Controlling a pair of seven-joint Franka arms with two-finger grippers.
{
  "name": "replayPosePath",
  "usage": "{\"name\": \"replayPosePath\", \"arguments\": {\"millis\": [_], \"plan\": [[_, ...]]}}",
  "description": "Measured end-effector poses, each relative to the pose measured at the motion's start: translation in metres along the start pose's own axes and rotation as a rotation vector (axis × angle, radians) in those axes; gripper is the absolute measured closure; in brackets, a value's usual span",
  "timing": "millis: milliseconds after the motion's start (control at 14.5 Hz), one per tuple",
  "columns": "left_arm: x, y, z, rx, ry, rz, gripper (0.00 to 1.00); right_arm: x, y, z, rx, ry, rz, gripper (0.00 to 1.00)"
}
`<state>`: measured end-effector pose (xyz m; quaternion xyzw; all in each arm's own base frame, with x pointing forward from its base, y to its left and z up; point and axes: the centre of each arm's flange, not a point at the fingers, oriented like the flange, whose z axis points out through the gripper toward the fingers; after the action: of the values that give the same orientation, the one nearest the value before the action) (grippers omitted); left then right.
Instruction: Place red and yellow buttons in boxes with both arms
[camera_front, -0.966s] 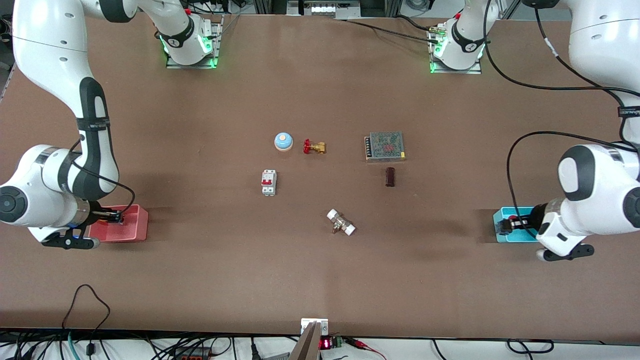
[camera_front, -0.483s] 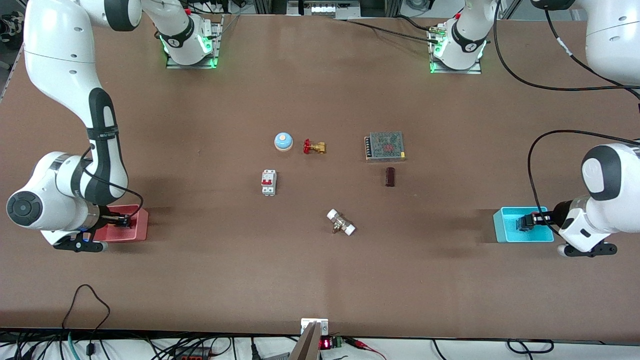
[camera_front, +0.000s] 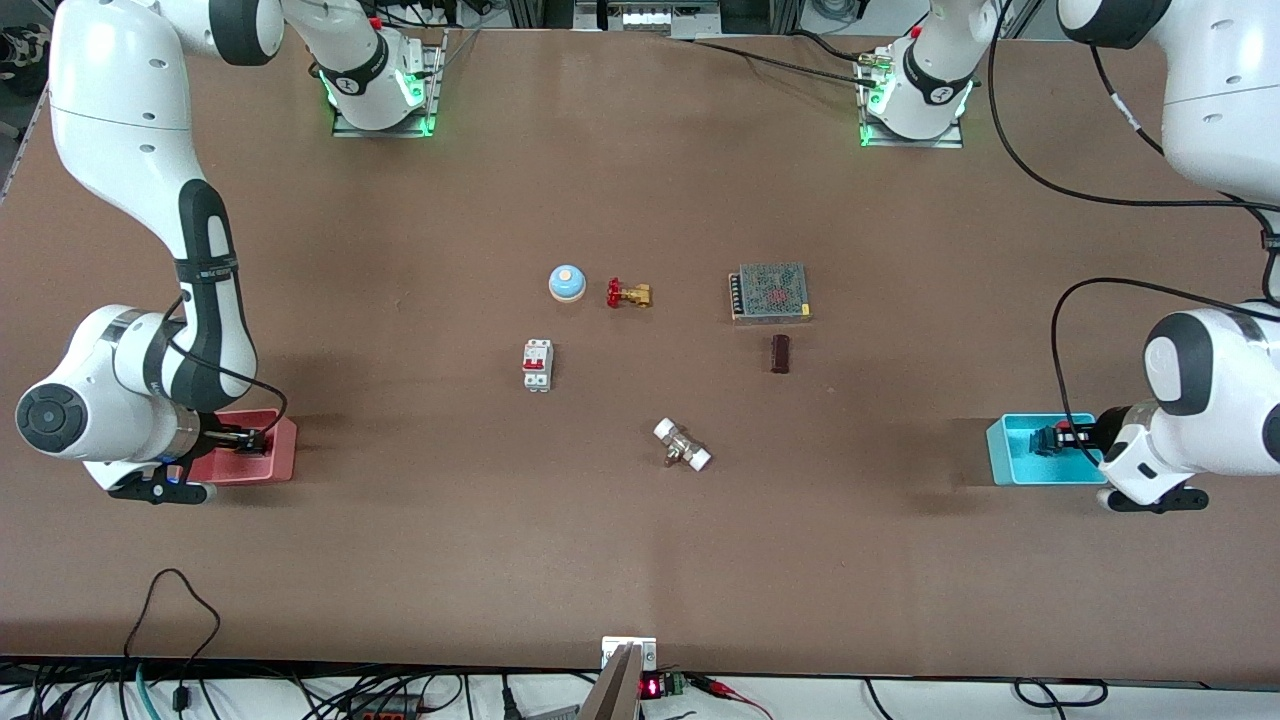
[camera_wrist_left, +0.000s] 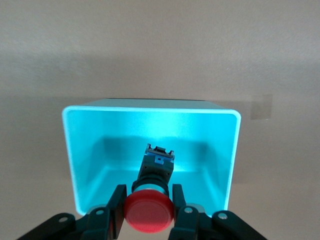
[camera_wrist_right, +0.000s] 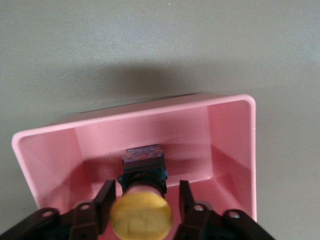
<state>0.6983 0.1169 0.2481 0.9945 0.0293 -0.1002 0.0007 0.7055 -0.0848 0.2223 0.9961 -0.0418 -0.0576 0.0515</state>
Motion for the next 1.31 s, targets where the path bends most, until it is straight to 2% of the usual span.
{"name": "replayPosePath", "arguments": {"millis": [207,276,345,483,552,759,1034,1310], "plan": [[0.003,0.002,0.017,-0.002,-0.013,0.003,0.59,0.004,-0.002,-0.011,0.022,0.023,0.007,0.06],[0.004,0.002,0.018,-0.002,-0.004,0.003,0.59,0.005,-0.003,-0.021,0.026,0.036,0.004,0.00],[0.005,0.003,0.018,-0.001,0.003,0.005,0.59,0.006,-0.004,-0.033,0.030,0.046,0.002,0.00],[0.007,0.005,0.016,-0.001,0.012,0.007,0.48,0.002,-0.005,-0.065,0.048,0.050,0.000,0.00],[0.008,0.005,0.014,0.000,0.018,0.008,0.48,-0.001,-0.004,-0.083,0.059,0.049,-0.001,0.00],[0.014,0.009,-0.003,0.000,0.057,0.009,0.28,-0.013,-0.004,-0.129,0.088,0.043,-0.007,0.00],[0.020,0.031,-0.034,0.001,0.112,0.013,0.22,-0.038,-0.035,-0.205,0.133,0.052,-0.058,0.00],[0.015,0.063,-0.075,0.005,0.164,0.015,0.15,-0.090,-0.034,-0.294,0.191,0.040,-0.089,0.00]]}}
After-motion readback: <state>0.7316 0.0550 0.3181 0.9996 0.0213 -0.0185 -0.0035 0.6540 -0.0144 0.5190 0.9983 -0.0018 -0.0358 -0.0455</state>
